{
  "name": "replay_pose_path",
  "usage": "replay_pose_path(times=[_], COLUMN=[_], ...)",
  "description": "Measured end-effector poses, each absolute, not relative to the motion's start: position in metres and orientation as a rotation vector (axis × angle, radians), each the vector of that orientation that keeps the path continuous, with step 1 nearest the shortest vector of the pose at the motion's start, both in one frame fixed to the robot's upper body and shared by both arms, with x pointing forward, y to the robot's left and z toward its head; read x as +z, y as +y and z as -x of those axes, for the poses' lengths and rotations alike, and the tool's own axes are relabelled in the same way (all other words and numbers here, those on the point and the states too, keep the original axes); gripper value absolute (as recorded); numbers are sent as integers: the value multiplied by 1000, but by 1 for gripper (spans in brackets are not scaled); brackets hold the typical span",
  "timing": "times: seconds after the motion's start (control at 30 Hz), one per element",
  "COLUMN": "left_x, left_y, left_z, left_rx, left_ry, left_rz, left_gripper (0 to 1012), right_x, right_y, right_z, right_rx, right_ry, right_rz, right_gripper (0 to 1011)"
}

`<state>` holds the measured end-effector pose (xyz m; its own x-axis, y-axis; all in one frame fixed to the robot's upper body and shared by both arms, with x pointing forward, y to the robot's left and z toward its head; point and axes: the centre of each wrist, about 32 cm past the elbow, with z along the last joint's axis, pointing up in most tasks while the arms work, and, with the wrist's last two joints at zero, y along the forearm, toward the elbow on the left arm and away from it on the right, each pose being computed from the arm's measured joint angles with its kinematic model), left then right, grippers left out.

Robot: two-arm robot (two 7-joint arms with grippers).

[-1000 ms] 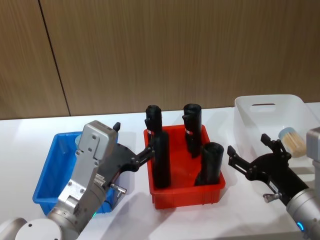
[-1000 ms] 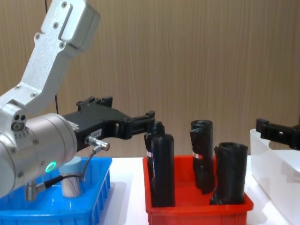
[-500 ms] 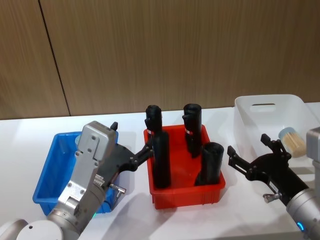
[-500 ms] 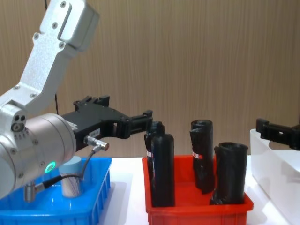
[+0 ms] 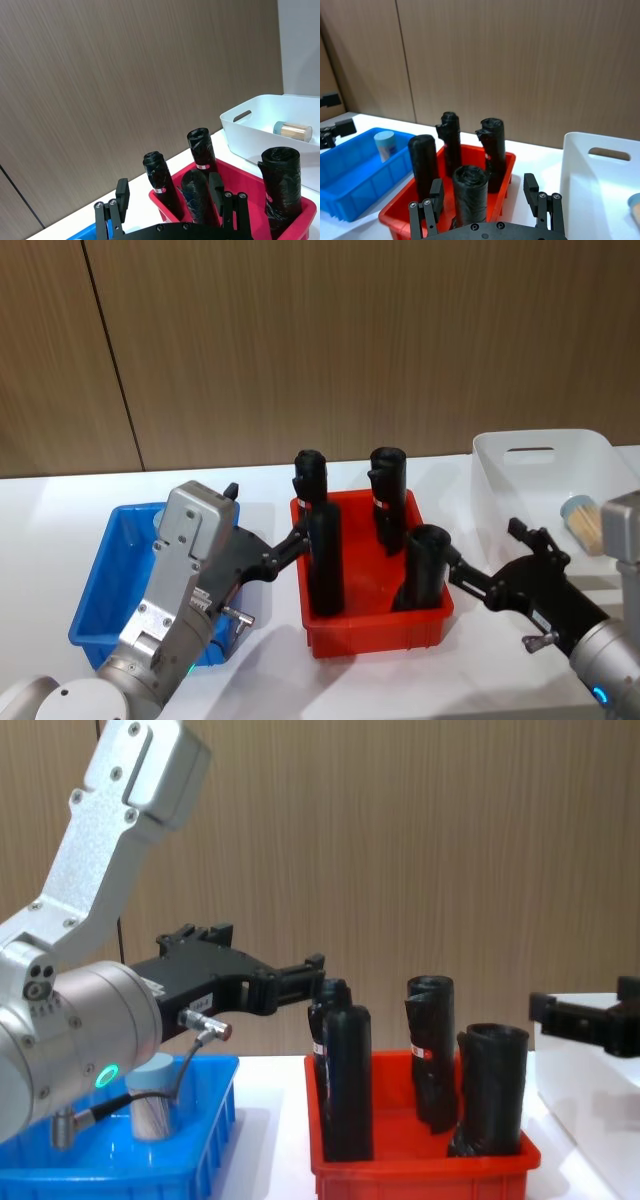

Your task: Pick the cotton swabs from the blue box and place them into the white box.

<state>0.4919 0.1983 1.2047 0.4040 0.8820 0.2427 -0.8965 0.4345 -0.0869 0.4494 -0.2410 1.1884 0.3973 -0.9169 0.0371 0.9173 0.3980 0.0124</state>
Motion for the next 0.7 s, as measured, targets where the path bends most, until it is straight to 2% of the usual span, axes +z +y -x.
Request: replay_pose_path(times=[0.7], left_x=[1204], left_y=[198], left_z=[-492], left_rx=[1124], left_ry=[-268], left_rz=[-61], left_gripper=[1004], right_x=[1178], right_y=[-238], right_z=[-487], right_rx=[-1049], right_ry=[51], right_rz=[98], right_gripper=[1001])
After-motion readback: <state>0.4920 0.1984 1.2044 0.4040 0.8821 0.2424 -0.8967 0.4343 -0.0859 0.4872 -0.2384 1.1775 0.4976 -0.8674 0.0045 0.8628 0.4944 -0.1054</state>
